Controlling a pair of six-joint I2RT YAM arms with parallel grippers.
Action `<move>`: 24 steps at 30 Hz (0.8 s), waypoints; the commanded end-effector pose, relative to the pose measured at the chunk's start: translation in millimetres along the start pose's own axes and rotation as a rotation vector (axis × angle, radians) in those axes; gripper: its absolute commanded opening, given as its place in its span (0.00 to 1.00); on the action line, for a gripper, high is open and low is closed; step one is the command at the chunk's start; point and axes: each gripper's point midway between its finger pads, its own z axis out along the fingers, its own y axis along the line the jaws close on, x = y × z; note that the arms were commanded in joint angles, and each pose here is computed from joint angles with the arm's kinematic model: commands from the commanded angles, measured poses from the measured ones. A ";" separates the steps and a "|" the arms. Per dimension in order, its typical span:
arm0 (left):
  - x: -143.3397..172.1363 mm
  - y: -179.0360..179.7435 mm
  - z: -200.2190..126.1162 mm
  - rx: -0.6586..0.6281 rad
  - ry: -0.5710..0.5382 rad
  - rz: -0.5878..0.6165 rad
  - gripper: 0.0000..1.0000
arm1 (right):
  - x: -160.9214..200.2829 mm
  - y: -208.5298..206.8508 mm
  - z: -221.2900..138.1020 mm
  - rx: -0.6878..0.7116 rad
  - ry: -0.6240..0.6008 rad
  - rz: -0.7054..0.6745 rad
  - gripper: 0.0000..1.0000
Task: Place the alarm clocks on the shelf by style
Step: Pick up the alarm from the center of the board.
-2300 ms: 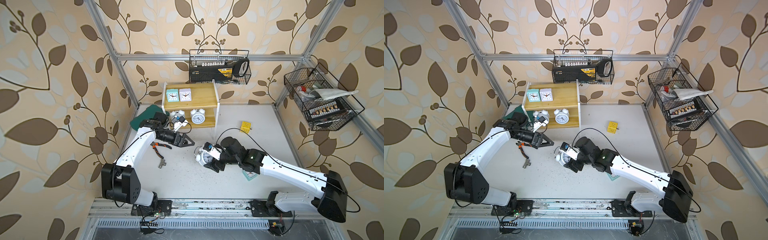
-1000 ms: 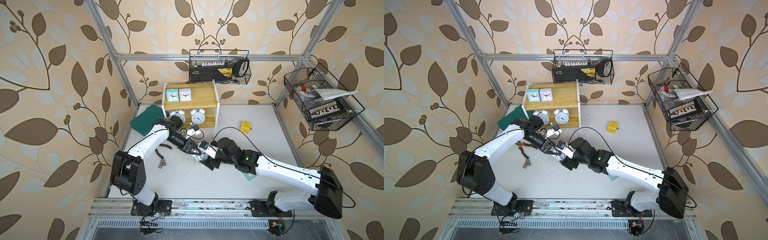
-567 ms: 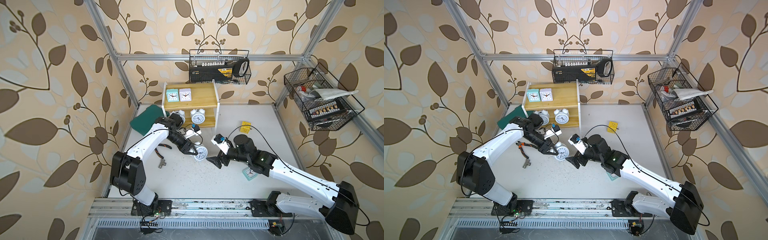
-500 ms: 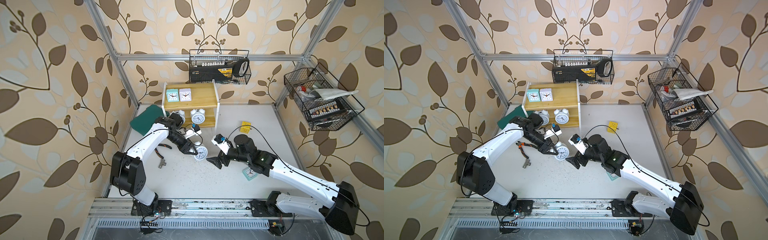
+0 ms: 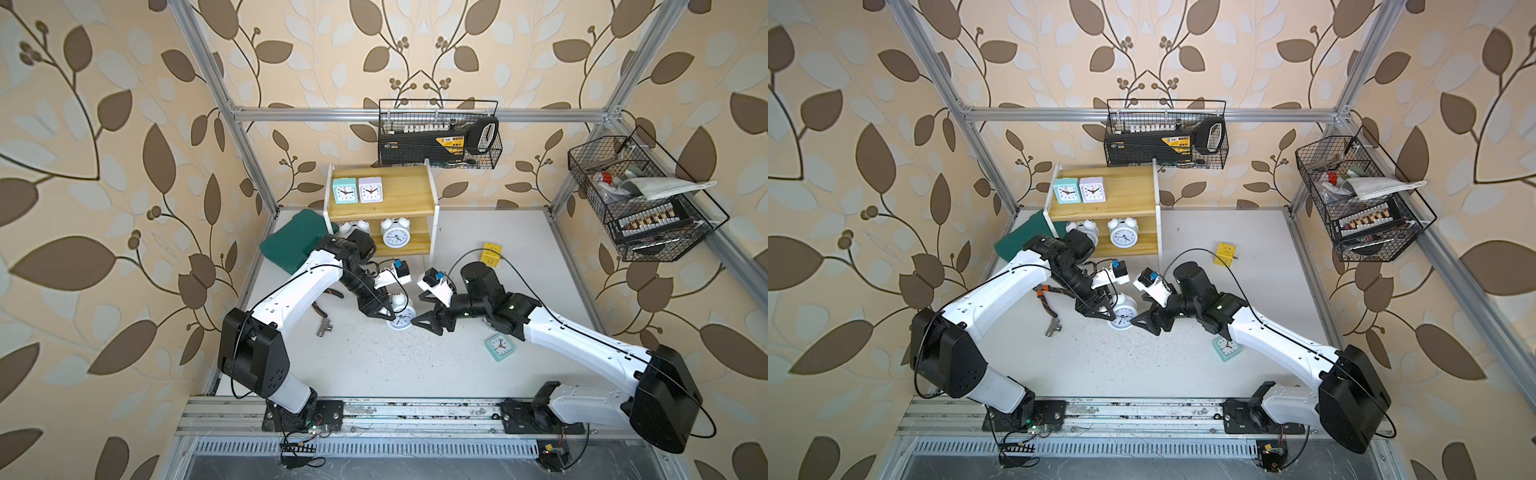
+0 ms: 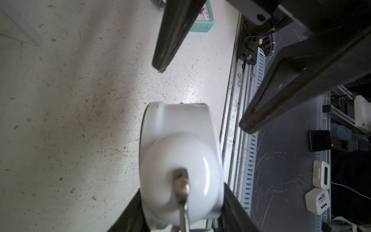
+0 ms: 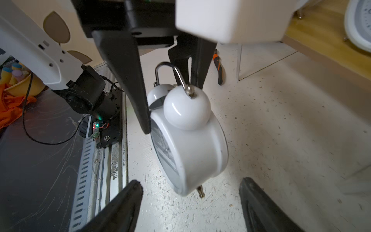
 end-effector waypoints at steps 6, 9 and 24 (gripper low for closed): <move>-3.7 -25.9 -10.9 0.010 -0.024 0.131 0.24 | -31.4 13.8 7.1 -0.119 -0.092 -0.071 0.76; -1.5 -28.6 -9.4 0.015 -0.019 0.143 0.24 | -32.0 13.8 11.0 -0.135 -0.095 -0.073 0.73; -2.1 -36.2 -17.0 -0.033 -0.062 0.230 0.26 | -30.2 7.4 22.5 -0.198 -0.079 -0.043 0.64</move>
